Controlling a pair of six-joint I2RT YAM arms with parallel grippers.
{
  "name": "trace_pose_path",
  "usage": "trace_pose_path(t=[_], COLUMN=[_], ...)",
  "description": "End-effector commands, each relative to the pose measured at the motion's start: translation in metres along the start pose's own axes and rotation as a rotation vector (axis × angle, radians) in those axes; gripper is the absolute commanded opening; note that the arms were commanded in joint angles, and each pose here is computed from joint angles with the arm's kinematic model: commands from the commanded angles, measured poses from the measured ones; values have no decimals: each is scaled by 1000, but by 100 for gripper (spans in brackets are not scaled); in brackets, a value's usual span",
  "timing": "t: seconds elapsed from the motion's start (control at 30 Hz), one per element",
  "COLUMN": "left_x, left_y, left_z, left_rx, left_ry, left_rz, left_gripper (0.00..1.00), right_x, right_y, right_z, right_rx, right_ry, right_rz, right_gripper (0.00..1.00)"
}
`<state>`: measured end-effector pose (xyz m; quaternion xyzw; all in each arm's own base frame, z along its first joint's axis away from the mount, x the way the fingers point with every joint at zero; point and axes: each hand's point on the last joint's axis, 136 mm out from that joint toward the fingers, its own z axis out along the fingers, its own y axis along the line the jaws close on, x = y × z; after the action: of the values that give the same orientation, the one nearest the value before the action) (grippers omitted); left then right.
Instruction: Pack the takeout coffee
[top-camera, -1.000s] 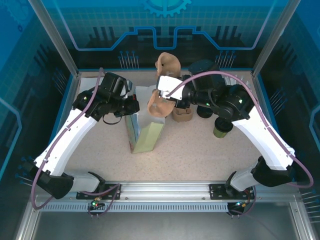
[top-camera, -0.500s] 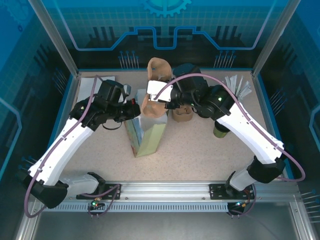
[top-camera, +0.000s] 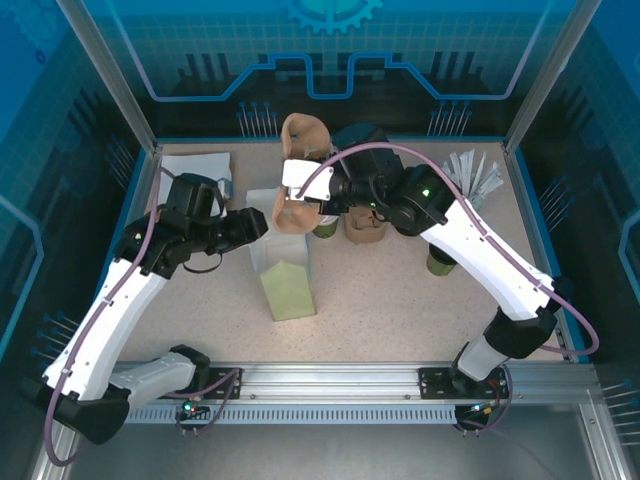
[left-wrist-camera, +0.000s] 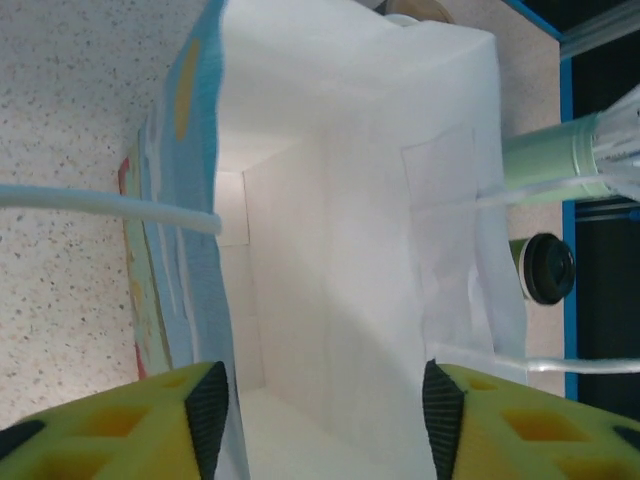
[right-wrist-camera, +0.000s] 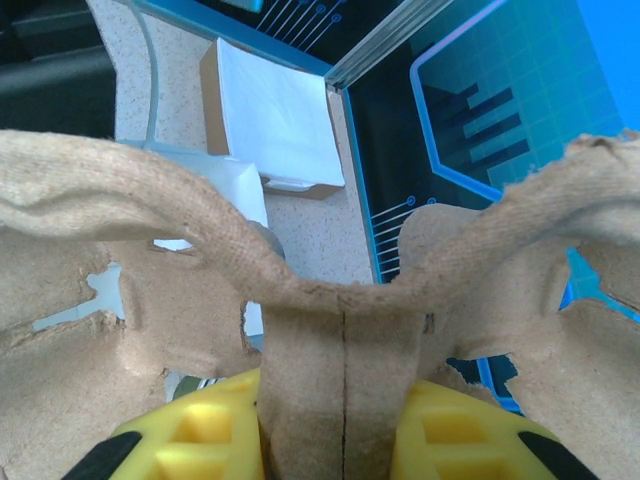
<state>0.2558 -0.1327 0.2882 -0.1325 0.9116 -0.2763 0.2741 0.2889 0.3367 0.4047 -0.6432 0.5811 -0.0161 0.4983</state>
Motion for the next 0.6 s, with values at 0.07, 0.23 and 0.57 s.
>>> trace_pose_path(t=[0.07,0.23,0.57], left_x=[0,-7,-16], left_y=[-12,-10,35], left_z=[-24,-55,-82], left_rx=[56,41,-109], left_ry=[-4,-67,-145], left_rz=[15,27,-25], left_gripper=[66,67,73], right_x=[-23,-24,-22], right_y=[0,4,25], right_z=[0,13,41], right_rx=[4,4,-29], right_ry=[-39,-9,66], right_rz=[-46,-96,-185], right_gripper=[25,26,26])
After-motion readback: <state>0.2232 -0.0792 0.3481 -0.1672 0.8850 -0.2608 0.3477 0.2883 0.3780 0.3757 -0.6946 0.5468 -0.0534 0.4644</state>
